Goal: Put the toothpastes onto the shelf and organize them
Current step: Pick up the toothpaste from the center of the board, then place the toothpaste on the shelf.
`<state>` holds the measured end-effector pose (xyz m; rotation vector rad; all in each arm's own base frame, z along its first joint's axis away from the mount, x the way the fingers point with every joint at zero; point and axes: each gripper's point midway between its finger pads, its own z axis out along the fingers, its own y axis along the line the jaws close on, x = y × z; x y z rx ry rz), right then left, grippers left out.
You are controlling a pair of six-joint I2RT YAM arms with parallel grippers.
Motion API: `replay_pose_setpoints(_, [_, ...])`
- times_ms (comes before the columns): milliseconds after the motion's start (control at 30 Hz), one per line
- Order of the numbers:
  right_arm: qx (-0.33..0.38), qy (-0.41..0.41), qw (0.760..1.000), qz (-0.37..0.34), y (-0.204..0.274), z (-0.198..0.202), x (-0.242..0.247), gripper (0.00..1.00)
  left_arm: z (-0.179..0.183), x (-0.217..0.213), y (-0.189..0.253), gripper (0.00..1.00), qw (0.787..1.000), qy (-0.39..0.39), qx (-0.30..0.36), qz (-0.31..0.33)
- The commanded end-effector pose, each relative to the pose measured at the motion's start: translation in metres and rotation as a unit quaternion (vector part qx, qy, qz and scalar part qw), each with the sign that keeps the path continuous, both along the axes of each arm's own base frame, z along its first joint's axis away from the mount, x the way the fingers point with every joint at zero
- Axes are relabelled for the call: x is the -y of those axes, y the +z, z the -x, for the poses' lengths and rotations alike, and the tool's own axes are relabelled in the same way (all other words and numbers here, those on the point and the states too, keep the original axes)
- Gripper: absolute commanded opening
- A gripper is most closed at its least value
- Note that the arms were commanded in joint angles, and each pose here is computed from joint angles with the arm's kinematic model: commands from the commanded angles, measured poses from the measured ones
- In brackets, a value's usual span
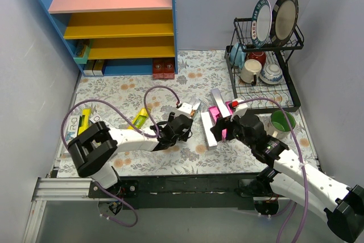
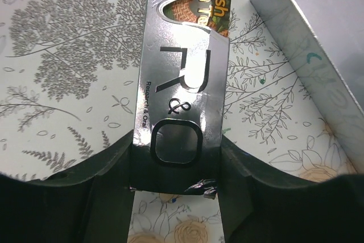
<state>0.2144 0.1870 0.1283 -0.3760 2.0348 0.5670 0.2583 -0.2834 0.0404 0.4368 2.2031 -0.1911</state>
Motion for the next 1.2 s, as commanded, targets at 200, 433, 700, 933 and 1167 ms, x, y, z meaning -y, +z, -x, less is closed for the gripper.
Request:
replay_pose_setpoints(200, [0.03,0.015,0.999,-0.022,0.019,-0.004,-0.008,0.89,-0.038,-0.054,0.119,0.39,0.993,0.076,0.06,0.063])
replay_pose_setpoints(433, [0.039,0.013,0.999,-0.017,0.022,-0.006,-0.007,0.89,-0.079,-0.141,0.146,0.39,0.981,0.172,0.042,0.073])
replay_pose_setpoints(700, [0.05,0.022,0.998,-0.005,0.026,-0.009,-0.008,0.88,-0.131,-0.221,0.168,0.39,0.963,0.253,0.035,0.088])
replay_pose_setpoints(933, [0.051,0.036,0.998,0.022,0.016,-0.011,-0.009,0.88,-0.19,-0.281,0.183,0.4,0.946,0.306,0.053,0.096])
replay_pose_setpoints(1167, [0.055,0.055,0.996,0.034,0.005,-0.016,-0.017,0.88,-0.257,-0.341,0.179,0.43,0.934,0.348,0.049,0.065])
